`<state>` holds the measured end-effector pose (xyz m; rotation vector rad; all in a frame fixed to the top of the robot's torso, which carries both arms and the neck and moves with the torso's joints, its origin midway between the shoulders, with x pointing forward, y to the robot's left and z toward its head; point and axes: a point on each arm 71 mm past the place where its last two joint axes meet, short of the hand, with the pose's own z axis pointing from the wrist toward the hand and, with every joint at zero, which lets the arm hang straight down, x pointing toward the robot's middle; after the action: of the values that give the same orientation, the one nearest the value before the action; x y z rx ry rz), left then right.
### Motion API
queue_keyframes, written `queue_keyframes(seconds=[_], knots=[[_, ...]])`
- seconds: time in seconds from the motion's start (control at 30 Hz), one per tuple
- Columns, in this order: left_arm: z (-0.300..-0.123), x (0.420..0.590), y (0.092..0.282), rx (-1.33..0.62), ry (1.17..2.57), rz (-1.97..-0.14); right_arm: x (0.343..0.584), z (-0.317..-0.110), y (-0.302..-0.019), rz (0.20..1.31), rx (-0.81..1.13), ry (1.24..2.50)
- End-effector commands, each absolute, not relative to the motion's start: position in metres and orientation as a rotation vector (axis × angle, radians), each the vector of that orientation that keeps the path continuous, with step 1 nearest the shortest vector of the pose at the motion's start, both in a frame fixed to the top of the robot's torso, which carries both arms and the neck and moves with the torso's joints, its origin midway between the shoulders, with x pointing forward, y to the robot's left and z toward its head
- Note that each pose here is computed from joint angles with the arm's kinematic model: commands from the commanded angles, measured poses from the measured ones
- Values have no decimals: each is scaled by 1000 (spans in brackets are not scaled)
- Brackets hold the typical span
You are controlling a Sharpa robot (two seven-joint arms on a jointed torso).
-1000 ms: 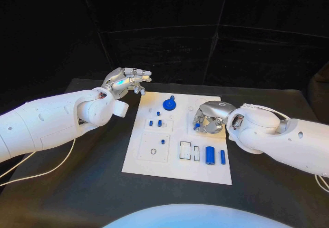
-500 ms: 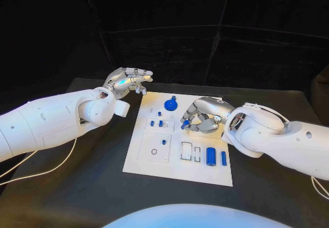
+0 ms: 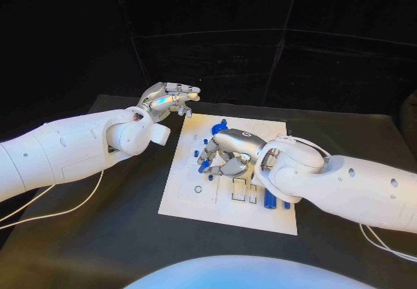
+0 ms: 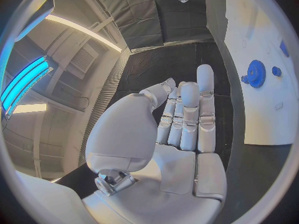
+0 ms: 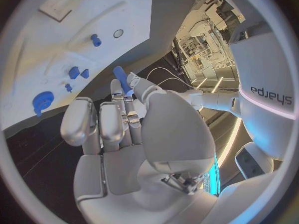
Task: Assemble the parts on the task board
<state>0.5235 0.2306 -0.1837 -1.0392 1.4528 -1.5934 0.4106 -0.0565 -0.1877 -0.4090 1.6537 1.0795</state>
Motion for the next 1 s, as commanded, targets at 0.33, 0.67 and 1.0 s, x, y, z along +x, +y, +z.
queue_keyframes(seconds=[0.33, 0.67, 1.0], knots=[[-182, 525, 223, -1032, 1457, -1618, 402, -220, -31, 1051, -636, 1744], [-182, 525, 223, -1032, 1458, -1616, 409, -229, -33, 984, -656, 1776], [-182, 525, 223, -1033, 1458, -1614, 412, -233, -33, 945, -655, 1776]])
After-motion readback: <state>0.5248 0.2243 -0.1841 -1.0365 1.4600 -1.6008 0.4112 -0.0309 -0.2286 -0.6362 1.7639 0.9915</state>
